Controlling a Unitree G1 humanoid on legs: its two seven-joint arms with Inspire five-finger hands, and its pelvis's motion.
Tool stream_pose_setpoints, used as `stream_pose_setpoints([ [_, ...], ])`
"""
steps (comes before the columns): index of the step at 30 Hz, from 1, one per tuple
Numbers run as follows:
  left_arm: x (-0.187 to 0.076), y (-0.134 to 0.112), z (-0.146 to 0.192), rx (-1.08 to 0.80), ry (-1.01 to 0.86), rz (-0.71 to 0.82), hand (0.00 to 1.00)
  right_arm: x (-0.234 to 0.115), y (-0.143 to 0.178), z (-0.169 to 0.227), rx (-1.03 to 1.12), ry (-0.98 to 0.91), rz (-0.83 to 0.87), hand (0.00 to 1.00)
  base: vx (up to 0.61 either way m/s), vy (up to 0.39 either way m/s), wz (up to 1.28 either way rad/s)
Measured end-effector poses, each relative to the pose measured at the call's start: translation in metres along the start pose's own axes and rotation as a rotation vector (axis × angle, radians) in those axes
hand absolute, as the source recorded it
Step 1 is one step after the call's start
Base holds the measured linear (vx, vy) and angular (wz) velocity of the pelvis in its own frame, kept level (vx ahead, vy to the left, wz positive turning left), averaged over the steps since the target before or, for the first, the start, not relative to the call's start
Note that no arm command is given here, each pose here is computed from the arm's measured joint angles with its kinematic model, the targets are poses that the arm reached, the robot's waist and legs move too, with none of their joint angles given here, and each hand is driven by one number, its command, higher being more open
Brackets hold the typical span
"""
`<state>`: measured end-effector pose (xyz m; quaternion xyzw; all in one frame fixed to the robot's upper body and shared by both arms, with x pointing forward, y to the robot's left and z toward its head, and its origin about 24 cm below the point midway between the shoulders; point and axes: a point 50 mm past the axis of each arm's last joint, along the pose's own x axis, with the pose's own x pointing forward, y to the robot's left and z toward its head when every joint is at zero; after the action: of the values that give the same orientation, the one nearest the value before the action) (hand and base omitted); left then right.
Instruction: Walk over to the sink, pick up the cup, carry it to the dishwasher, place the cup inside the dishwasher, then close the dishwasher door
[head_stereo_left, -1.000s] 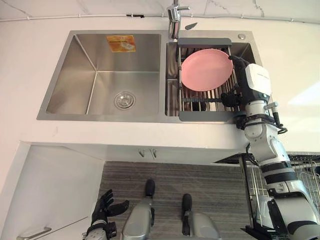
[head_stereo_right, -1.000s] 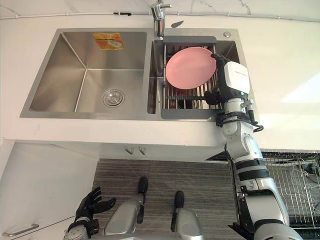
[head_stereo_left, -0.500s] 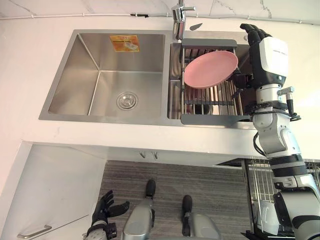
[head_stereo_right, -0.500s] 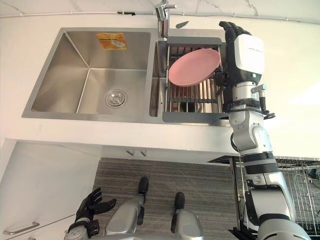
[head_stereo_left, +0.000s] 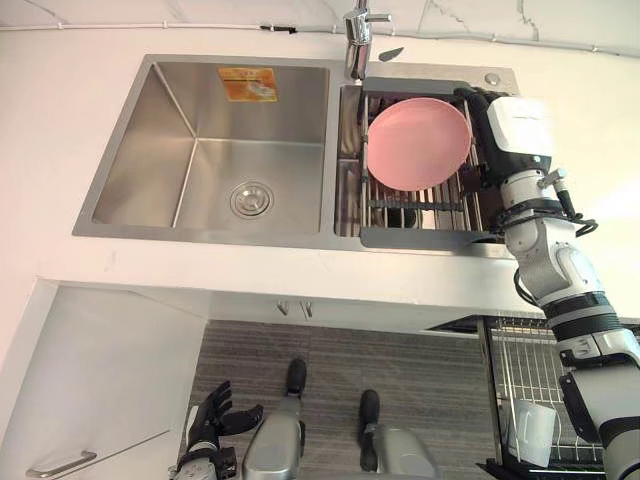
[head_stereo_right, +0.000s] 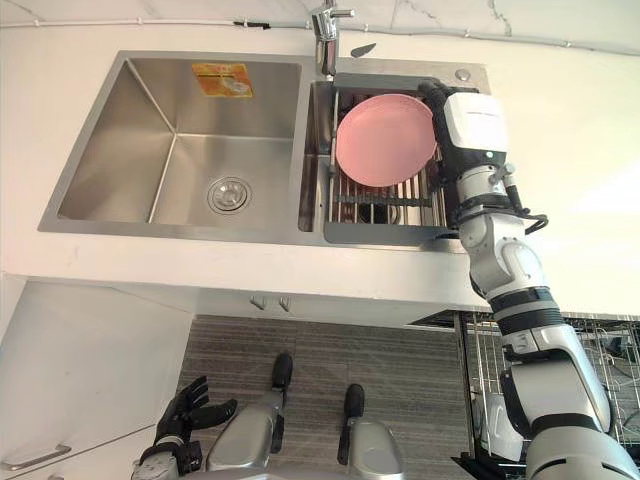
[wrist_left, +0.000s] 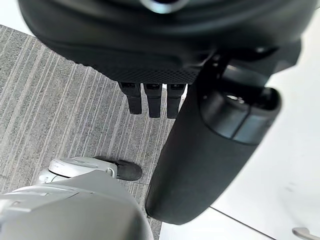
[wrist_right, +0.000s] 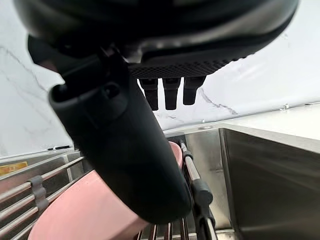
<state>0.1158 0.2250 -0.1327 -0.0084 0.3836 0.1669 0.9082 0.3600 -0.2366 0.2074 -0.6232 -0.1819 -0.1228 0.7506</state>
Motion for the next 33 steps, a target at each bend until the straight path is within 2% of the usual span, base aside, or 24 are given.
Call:
stream_pose_setpoints([
  [17, 0.001, -0.001, -0.001, 0.002, 0.006, -0.001, 0.90, 0.001, 0.000, 0.001, -0.018, -0.021, 0.023, 0.90, 0.00, 0.000, 0.00],
  [26, 0.001, 0.002, -0.001, 0.004, 0.008, 0.005, 0.90, -0.016, 0.017, -0.003, -0.011, -0.038, 0.089, 0.90, 0.00, -0.003, 0.01],
  [33, 0.001, 0.002, -0.001, 0.005, 0.006, 0.004, 0.90, -0.038, 0.037, 0.007, 0.016, -0.126, 0.195, 0.90, 0.00, -0.003, 0.04],
])
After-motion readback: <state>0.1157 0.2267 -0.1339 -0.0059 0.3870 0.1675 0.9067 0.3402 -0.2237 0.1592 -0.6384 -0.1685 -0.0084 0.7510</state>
